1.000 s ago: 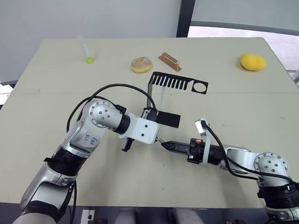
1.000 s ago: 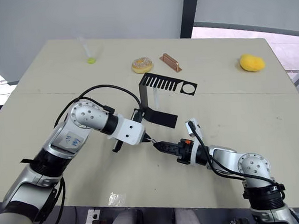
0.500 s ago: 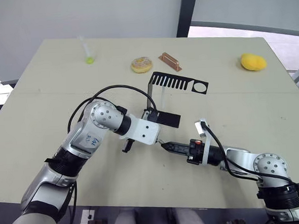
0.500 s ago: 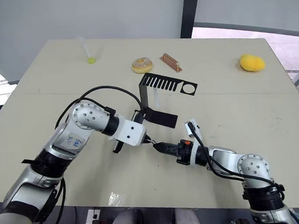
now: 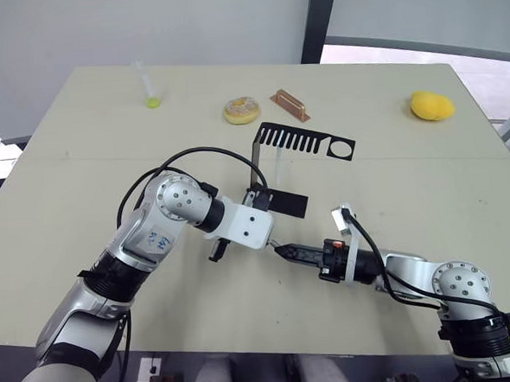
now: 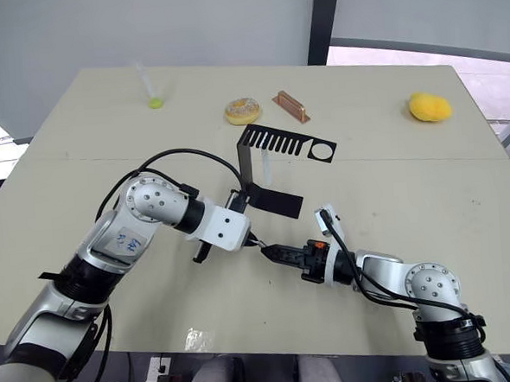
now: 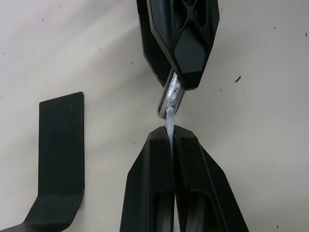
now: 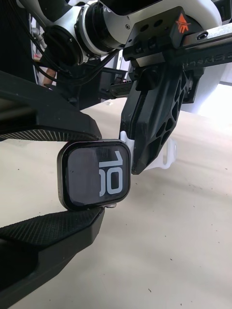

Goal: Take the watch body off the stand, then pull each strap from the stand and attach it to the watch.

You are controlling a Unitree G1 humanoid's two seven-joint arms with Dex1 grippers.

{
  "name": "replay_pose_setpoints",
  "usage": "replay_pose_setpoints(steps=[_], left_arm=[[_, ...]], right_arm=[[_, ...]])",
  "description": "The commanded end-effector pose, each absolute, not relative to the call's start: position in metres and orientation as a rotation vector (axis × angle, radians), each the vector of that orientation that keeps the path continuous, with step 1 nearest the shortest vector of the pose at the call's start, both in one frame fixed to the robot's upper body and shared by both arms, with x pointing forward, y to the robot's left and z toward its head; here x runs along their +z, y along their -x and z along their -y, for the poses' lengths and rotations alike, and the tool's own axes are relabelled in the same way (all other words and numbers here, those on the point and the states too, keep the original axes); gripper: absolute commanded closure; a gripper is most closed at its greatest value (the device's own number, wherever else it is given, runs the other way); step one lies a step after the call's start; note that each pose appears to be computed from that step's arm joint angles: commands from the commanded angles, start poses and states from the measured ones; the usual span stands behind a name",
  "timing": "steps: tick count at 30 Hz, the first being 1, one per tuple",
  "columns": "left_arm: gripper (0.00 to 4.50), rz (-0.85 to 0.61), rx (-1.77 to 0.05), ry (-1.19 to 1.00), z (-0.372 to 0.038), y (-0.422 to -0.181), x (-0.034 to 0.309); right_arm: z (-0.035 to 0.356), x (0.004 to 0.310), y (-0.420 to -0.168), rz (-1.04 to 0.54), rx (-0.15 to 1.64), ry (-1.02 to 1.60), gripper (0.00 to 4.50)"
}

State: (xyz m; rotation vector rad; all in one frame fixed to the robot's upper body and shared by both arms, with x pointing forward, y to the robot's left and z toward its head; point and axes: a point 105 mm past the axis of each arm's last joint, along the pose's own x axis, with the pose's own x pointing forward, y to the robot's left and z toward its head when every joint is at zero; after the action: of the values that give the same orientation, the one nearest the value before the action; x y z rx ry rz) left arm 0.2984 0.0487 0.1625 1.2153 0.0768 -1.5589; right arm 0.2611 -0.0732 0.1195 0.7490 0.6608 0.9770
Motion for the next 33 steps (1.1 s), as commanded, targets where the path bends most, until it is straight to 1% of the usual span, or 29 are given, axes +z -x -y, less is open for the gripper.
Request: replay_pose_setpoints(steps=[1, 5, 19, 23, 26, 27, 28, 29, 30, 31, 32, 33], left_arm=[[4.5, -0.025, -1.571, -1.229, -0.039, -0.293, 0.165], [4.5, -0.042, -1.569, -1.23, -0.041, -0.294, 0.162], [4.5, -0.023, -1.556, -1.222, -0.037, -0.296, 0.164], [4.5, -0.025, -1.566, -1.2, -0.037, -0.293, 0.165], [3.56, -0.07, -1.546, -1.176, -0.049, -0.293, 0.169], [3.02, -0.097, -1.535, -1.189, -0.059, -0.294, 0.168], [2.68, -0.105, -1.512, -1.19, -0.068, -0.296, 0.17], [2.13, -0.131, -1.493, -1.192, -0.08, -0.298, 0.17], [1.79, -0.149, -1.458, -1.199, -0.095, -0.301, 0.171], [1.61, -0.163, -1.423, -1.197, -0.109, -0.304, 0.172], [1.04, -0.201, -1.408, -1.197, -0.125, -0.304, 0.17], [0.64, -0.198, -1.395, -1.158, -0.137, -0.302, 0.172]], right_arm=[[0.054, 0.142, -0.244, -0.609, 1.144, -0.764, 2.99], [0.054, 0.142, -0.243, -0.61, 1.148, -0.766, 2.99], [0.055, 0.142, -0.245, -0.61, 1.138, -0.764, 2.99], [0.056, 0.14, -0.245, -0.613, 1.134, -0.762, 2.99], [0.058, 0.141, -0.246, -0.606, 1.132, -0.754, 2.99], [0.059, 0.142, -0.245, -0.599, 1.135, -0.749, 2.99], [0.06, 0.143, -0.245, -0.591, 1.136, -0.742, 2.99], [0.062, 0.144, -0.245, -0.584, 1.136, -0.733, 2.99], [0.065, 0.145, -0.245, -0.573, 1.135, -0.713, 2.99], [0.067, 0.146, -0.244, -0.56, 1.136, -0.688, 2.99], [0.07, 0.147, -0.245, -0.543, 1.132, -0.658, 2.99], [0.073, 0.148, -0.245, -0.526, 1.131, -0.618, 2.99]])
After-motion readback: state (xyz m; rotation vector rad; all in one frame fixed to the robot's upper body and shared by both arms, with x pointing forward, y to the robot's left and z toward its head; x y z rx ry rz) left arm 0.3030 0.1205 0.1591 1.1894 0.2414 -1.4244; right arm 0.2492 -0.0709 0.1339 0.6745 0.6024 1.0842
